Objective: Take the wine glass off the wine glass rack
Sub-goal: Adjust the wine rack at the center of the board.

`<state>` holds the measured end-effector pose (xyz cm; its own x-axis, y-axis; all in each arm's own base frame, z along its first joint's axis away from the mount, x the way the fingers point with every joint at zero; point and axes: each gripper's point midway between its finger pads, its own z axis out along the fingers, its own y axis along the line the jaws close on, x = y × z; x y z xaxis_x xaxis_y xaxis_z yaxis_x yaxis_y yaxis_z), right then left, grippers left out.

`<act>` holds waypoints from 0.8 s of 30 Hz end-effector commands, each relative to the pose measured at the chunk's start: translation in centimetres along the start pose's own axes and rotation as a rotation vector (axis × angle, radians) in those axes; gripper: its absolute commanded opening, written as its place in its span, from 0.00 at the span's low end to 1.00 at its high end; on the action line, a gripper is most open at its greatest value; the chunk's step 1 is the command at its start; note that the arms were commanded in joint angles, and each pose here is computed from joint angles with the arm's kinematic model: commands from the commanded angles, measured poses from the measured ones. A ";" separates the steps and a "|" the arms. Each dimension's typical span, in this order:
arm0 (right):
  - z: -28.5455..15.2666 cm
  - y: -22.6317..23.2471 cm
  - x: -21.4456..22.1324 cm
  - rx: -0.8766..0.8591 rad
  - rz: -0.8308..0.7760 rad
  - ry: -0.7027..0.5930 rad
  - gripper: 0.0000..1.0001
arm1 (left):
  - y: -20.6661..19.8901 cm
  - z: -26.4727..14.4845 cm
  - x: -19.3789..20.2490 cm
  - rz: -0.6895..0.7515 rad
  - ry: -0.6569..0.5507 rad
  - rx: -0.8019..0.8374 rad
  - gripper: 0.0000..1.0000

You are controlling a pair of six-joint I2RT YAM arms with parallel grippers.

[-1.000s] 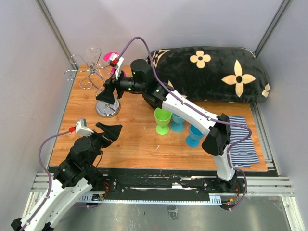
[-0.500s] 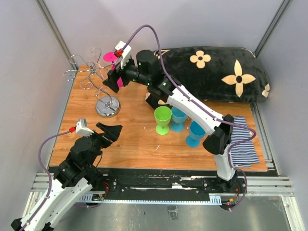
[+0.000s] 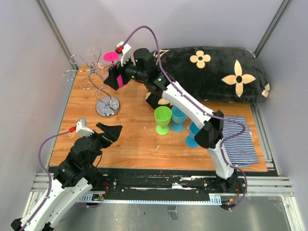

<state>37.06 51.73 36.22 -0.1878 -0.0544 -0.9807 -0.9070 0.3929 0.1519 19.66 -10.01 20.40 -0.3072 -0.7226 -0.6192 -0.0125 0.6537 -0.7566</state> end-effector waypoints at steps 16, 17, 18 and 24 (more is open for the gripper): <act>-1.1 7.1 -1.2 -0.241 0.088 0.010 0.81 | -0.6 -0.7 -1.4 0.002 -0.041 0.012 1.00; -1.1 7.5 -1.1 -0.245 0.086 0.015 0.81 | -0.6 -0.8 -1.5 0.001 -0.043 0.013 1.00; -1.2 7.9 -1.0 -0.249 0.085 0.019 0.81 | -0.6 -0.8 -1.5 0.000 -0.044 0.015 1.00; -2.0 10.0 -0.7 -0.252 0.056 0.031 0.81 | -0.6 -0.8 -1.4 -0.005 -0.040 0.014 1.00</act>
<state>31.40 53.94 34.90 -0.3068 -0.0981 -0.9467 -0.9323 0.2310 0.2782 19.43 -9.68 20.45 -0.3012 -0.7242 -0.6204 -0.0160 0.6543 -0.7561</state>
